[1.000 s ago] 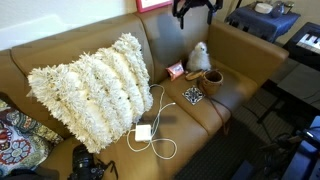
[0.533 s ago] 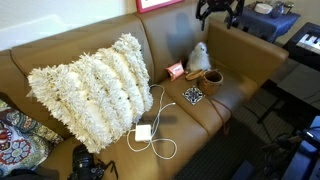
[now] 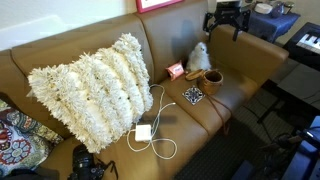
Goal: Move the brown bag to the left side of the sofa
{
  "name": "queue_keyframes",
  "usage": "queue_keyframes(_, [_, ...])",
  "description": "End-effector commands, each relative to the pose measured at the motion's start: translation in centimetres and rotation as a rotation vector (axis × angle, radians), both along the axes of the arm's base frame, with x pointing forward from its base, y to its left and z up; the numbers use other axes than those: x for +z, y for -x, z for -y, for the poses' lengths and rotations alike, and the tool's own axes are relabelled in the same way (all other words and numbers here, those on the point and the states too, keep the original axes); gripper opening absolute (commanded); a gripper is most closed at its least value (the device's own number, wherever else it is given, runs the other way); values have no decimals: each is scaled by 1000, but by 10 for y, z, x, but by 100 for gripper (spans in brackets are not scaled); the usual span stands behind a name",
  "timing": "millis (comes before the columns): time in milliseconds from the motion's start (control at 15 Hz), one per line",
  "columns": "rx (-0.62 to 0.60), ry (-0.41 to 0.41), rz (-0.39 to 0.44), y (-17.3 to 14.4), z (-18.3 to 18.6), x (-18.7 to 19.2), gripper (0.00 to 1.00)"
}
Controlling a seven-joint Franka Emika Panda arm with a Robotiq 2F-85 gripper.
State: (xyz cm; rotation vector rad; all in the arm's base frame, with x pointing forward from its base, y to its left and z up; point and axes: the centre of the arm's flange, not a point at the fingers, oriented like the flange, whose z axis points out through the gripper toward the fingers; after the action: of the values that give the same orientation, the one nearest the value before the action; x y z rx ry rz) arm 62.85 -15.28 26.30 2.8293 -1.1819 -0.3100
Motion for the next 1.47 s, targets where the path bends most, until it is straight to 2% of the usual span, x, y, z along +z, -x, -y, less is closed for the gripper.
queue_keyframes(0, [20,-59,-47,18,-6,-51,100])
queue_keyframes(400, [16,-137,-176,25,-19,-134,100])
queue_keyframes(667, [6,-132,-195,4,-16,-155,100])
queue_keyframes(867, [3,-119,-149,-28,-5,-141,100])
queue_keyframes(1133, [4,-97,-31,-73,10,-89,100])
queue_keyframes(1267, [11,-70,19,-86,17,-60,100])
queue_keyframes(1400, [6,-37,46,-92,31,-47,100])
